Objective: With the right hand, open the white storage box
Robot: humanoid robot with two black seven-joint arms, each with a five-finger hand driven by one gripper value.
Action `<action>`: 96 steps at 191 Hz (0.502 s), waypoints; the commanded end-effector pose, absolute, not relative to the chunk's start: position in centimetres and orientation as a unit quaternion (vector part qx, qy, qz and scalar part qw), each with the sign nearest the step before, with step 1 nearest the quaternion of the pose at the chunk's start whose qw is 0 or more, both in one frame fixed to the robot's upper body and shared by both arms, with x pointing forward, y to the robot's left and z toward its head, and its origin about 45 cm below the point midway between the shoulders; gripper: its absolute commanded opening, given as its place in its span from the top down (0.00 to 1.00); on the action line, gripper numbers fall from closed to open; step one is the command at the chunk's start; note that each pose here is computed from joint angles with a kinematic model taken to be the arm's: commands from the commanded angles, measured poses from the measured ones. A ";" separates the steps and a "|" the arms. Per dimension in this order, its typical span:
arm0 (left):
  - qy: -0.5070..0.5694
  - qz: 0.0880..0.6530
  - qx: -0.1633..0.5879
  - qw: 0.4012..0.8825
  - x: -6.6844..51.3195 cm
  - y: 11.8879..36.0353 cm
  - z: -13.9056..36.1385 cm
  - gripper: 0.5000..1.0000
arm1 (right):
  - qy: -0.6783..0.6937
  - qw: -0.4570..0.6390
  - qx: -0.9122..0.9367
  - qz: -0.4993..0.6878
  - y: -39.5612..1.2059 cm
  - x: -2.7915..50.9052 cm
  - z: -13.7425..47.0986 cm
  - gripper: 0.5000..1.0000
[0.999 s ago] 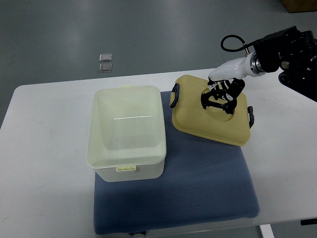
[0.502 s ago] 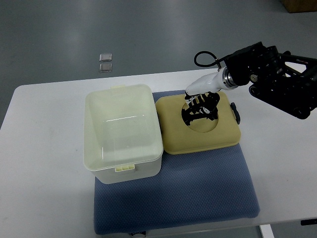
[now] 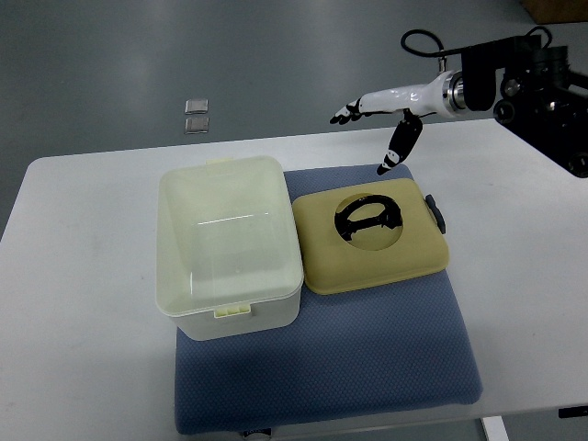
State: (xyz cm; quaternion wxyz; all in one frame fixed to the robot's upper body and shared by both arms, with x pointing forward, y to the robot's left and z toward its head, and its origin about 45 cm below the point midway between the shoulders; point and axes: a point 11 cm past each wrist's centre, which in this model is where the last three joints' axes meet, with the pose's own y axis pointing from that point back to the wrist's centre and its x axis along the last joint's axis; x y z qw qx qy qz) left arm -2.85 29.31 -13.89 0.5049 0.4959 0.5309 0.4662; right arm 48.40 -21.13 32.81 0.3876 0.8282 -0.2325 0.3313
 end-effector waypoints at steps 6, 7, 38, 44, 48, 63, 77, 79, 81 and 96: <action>0.532 0.464 0.495 0.507 -2.8 29.1 -13.9 0.00 | -0.364 0.205 0.888 0.194 -24.0 50.0 35.4 0.15; 0.532 0.464 0.495 0.507 -2.8 29.1 -13.9 0.00 | -0.375 0.181 0.892 0.177 -24.2 50.1 35.5 0.15; 0.532 0.462 0.494 0.509 -2.8 29.0 -13.9 0.00 | -0.471 -0.156 0.854 -0.153 -25.8 50.3 32.3 0.15; 0.532 0.462 0.494 0.509 -2.8 29.0 -13.9 0.00 | -0.474 -0.211 0.828 -0.213 -25.8 50.2 31.2 0.15; 0.532 0.463 0.494 0.508 -2.8 29.0 -13.9 0.00 | -0.477 -0.240 0.808 -0.247 -25.9 50.1 30.4 0.15; 0.532 0.462 0.494 0.509 -2.8 29.0 -13.9 0.00 | -0.478 -0.319 0.750 -0.328 -26.0 49.6 28.2 0.15; 0.533 0.463 0.494 0.508 -2.8 29.0 -13.9 0.00 | -0.473 -0.358 0.718 -0.363 -25.0 49.2 26.6 0.15; 0.533 0.463 0.494 0.508 -2.8 29.0 -13.9 0.00 | -0.472 -0.362 0.716 -0.365 -24.9 49.2 26.5 0.15; 0.533 0.463 0.494 0.508 -2.8 29.0 -13.9 0.00 | -0.472 -0.365 0.714 -0.366 -24.8 49.1 26.4 0.15; 0.533 0.463 0.494 0.508 -2.8 29.0 -13.9 0.00 | -0.473 -0.383 0.703 -0.367 -24.1 48.9 25.9 0.15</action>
